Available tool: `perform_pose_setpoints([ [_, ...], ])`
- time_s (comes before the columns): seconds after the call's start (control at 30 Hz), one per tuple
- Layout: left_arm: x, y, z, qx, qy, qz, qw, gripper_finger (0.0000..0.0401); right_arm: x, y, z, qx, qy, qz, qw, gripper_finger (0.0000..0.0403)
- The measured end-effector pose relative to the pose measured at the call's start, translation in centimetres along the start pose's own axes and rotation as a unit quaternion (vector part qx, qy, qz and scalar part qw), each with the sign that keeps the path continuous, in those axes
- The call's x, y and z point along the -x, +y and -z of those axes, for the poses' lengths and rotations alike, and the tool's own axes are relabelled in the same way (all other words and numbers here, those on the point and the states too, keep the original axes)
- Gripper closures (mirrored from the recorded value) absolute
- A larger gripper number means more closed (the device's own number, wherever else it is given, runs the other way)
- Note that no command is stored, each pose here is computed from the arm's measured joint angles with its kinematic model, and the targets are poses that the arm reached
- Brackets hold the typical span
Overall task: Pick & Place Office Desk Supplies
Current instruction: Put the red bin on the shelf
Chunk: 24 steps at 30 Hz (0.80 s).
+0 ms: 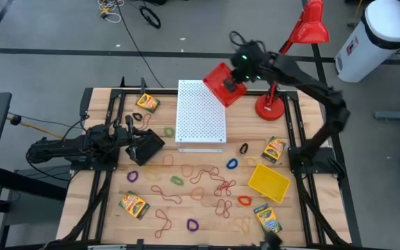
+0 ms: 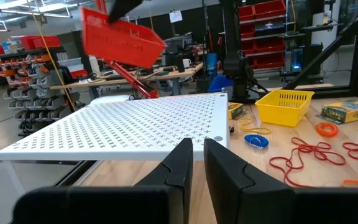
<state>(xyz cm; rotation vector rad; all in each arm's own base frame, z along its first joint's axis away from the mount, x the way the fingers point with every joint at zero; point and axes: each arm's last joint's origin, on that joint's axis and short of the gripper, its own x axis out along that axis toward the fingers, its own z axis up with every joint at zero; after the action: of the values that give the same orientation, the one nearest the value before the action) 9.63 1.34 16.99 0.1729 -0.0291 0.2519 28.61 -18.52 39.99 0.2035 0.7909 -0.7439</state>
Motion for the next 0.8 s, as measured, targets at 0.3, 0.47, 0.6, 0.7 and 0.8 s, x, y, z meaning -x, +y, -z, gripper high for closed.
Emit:
perform_pose_setpoints([
  [0.3, 0.0, 0.0, 0.0, 0.000, 0.000, 0.000, 1.000, 0.0351, -5.8, -1.8, -3.9, 0.107, 0.036, -0.069, 0.991, 0.0389],
  [0.47, 0.0, 0.0, 0.0, 0.000, 0.000, 0.000, 1.000, 0.0351, -8.8, -1.4, -4.2, 0.171, 0.042, -0.108, 0.978, 0.0389],
  [0.6, 0.0, 0.0, 0.0, 0.000, 0.000, 0.000, 1.000, 0.0351, -11.2, -0.9, -4.1, 0.215, 0.028, -0.137, 0.967, 0.0389],
  [0.7, 0.0, 0.0, 0.0, 0.000, 0.000, 0.000, 1.000, 0.0351, -12.5, -0.6, -4.1, 0.239, 0.018, -0.154, 0.959, 0.0389],
  [0.8, 0.0, 0.0, 0.0, 0.000, 0.000, 0.000, 1.000, 0.0351, -13.7, -0.5, -3.7, 0.256, 0.029, -0.163, 0.952, 0.0389],
])
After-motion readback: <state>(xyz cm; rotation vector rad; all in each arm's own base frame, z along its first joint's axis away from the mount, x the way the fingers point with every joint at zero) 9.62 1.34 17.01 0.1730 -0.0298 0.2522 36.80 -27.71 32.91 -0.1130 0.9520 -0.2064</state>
